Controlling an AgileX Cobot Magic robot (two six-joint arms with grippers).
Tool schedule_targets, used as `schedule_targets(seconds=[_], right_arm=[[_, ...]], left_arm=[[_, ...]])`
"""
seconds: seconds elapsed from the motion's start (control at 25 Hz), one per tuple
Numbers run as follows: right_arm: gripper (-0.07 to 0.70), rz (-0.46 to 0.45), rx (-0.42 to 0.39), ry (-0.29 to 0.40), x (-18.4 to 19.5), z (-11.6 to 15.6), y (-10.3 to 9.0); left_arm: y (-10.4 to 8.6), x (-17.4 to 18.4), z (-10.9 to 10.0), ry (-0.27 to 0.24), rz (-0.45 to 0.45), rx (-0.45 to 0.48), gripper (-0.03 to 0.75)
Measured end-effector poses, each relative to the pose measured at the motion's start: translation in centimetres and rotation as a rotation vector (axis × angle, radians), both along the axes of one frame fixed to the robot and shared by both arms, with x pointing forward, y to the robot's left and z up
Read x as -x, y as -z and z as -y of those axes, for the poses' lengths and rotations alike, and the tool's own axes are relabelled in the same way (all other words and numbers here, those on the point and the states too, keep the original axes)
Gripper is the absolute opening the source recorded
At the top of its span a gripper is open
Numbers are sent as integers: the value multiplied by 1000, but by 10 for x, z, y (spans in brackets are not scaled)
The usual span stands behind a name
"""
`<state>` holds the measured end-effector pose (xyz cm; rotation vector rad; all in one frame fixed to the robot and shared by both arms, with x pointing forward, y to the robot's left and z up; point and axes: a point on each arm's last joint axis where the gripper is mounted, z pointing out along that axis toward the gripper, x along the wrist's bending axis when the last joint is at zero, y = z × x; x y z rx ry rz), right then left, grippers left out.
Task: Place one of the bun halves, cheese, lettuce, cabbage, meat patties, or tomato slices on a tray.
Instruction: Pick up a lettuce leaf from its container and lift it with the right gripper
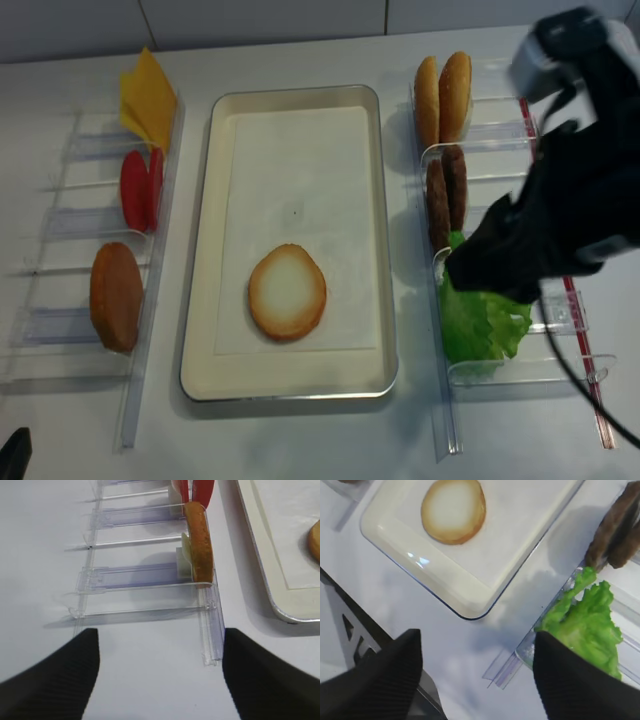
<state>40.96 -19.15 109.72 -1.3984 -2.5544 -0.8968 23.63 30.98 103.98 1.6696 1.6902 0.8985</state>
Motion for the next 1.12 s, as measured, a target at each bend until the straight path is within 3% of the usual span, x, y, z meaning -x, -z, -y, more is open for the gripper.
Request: schedule_targets(seconds=[0.28, 0.48, 0.76, 1.12], right_arm=[[502, -55, 192, 77, -19, -15, 27], [499, -51, 214, 130, -29, -17, 35], [487, -130, 256, 140, -42, -24, 57], [335, -159, 268, 155, -47, -26, 66]], left_arm=[[0, 0, 0, 0, 0, 0, 519], [0, 0, 0, 0, 0, 0, 519], [0, 0, 0, 0, 0, 0, 519], [0, 0, 0, 0, 0, 0, 519]])
